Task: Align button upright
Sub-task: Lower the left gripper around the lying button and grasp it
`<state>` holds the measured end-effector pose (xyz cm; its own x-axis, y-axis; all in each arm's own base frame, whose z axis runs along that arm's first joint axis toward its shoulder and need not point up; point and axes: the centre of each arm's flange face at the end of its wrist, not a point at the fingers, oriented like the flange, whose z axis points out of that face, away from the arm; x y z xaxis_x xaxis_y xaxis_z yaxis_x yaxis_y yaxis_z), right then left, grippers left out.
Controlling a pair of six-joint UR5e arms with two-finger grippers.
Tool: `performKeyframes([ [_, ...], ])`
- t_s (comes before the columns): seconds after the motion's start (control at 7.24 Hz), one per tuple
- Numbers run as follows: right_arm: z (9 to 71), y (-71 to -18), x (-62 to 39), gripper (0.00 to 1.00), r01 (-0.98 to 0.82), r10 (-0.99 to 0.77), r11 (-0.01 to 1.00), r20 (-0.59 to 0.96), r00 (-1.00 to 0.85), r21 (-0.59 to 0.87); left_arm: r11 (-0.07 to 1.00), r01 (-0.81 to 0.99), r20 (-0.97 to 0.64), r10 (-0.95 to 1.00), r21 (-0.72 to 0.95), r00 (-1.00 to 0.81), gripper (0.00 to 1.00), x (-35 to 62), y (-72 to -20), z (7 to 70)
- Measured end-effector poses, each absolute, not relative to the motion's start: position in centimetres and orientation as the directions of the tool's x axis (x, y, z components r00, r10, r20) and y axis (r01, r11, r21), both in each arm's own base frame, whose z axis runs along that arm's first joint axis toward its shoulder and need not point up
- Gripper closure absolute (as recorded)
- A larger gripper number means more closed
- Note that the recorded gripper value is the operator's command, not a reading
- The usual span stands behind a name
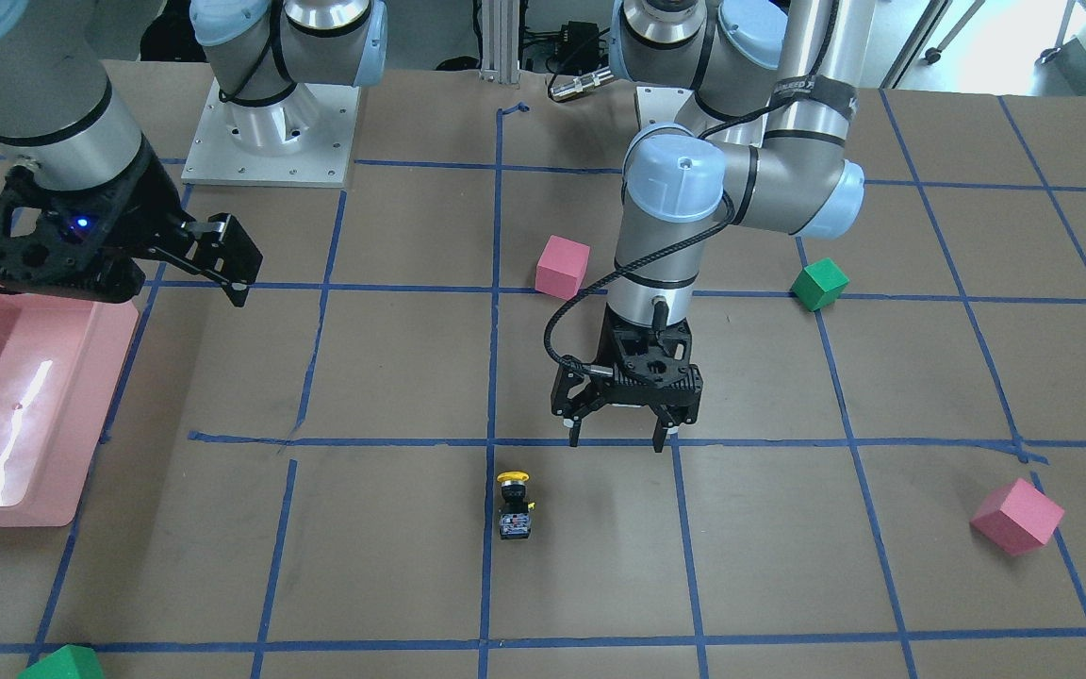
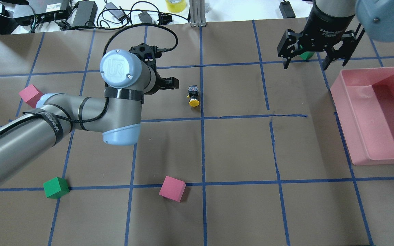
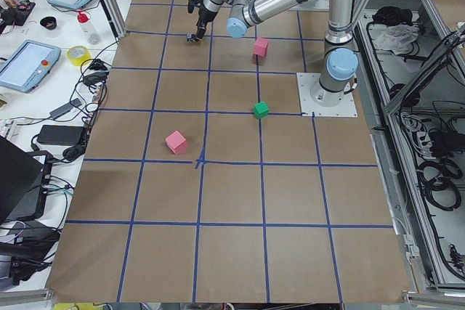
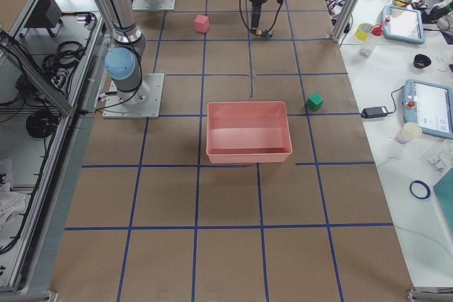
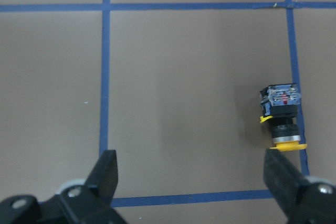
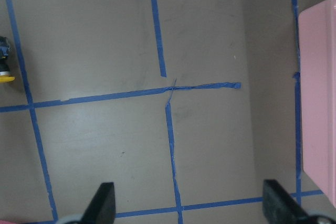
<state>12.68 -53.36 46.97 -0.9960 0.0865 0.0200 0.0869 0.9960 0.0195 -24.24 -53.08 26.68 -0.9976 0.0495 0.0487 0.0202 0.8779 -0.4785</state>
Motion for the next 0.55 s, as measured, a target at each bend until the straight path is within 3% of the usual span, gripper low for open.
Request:
performKeyframes([
  [0.55, 46.7, -52.5, 15.4, 0.00, 0.035, 0.034, 0.999, 0.031, -0.999, 0.023, 0.832, 0.059, 0.029, 0.090, -0.551, -0.996, 0.05, -32.1, -48.4, 19.7],
])
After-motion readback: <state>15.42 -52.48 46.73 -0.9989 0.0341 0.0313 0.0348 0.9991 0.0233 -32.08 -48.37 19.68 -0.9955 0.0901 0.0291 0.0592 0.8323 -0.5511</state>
